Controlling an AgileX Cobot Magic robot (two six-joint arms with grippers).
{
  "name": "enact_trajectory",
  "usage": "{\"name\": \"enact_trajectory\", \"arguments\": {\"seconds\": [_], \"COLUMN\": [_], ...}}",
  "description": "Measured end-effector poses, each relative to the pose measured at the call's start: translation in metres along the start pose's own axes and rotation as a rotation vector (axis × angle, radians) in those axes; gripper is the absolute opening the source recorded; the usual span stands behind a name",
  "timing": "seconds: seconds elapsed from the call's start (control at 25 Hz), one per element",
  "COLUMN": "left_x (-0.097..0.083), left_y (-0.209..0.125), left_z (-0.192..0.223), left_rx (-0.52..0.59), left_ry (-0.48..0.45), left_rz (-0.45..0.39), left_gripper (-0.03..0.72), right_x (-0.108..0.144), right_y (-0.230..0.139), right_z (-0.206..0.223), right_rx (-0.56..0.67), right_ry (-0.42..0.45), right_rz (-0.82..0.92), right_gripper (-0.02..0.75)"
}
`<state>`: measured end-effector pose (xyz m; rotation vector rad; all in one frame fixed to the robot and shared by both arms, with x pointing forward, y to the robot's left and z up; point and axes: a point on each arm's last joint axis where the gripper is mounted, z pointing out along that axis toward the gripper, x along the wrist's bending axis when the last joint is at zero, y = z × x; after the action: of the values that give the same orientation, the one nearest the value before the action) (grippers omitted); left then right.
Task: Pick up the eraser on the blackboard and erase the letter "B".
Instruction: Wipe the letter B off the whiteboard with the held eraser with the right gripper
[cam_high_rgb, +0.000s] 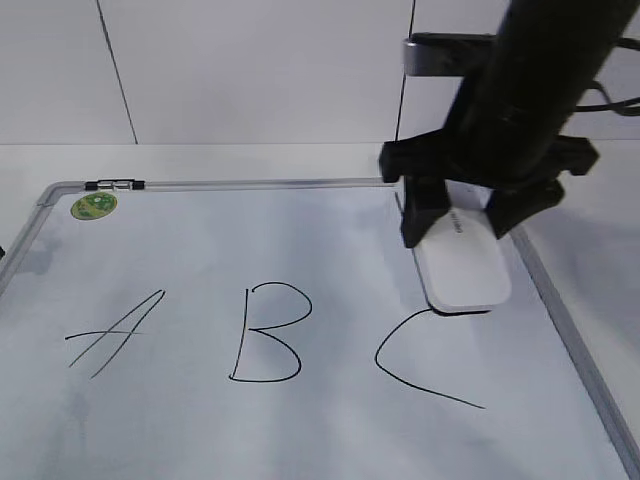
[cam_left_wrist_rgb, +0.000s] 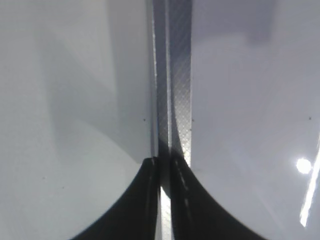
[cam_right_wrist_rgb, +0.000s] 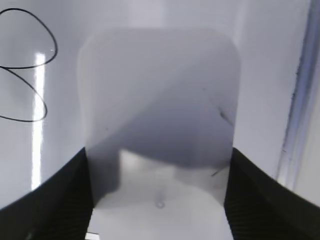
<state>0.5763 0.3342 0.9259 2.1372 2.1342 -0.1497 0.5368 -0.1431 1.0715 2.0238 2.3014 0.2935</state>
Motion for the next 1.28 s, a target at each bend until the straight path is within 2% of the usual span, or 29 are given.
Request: {"name": "enact_trajectory", "arguments": {"seconds": [0.28,0.48,0.8,1.04,1.28], "left_x": [0.000,0.000,0.000,0.000,0.000], "left_y": [0.000,0.000,-0.001,-0.001,-0.001], "left_z": [0.000,0.000,0.000,0.000,0.000], "left_rx": [0.004,0.005,0.009,0.011,0.012], "left_ry": [-0.001,-0.001,-0.003,-0.003,-0.003], "left_rz": [0.000,-0.002,-0.002,-0.002,-0.002], "left_gripper": [0.034,0.034,0.034,0.034,0.034], "right_x": [0.051,0.083,0.111,0.145,0.155], "right_y": [0.023,0.023,0.010,0.004,0.004], "right_z": [0.025,0.053,0.094,0.109,0.124], "right_rx": [0.015,0.064,0.162,0.177,0.192], "right_ry": [0.025,0.023,0.003,0.038,0.038], "right_rz": [-0.098,-0.165,-0.226,-0.293,-0.328], "right_gripper": [0.515,0.515,0.515,0.515,0.515]}}
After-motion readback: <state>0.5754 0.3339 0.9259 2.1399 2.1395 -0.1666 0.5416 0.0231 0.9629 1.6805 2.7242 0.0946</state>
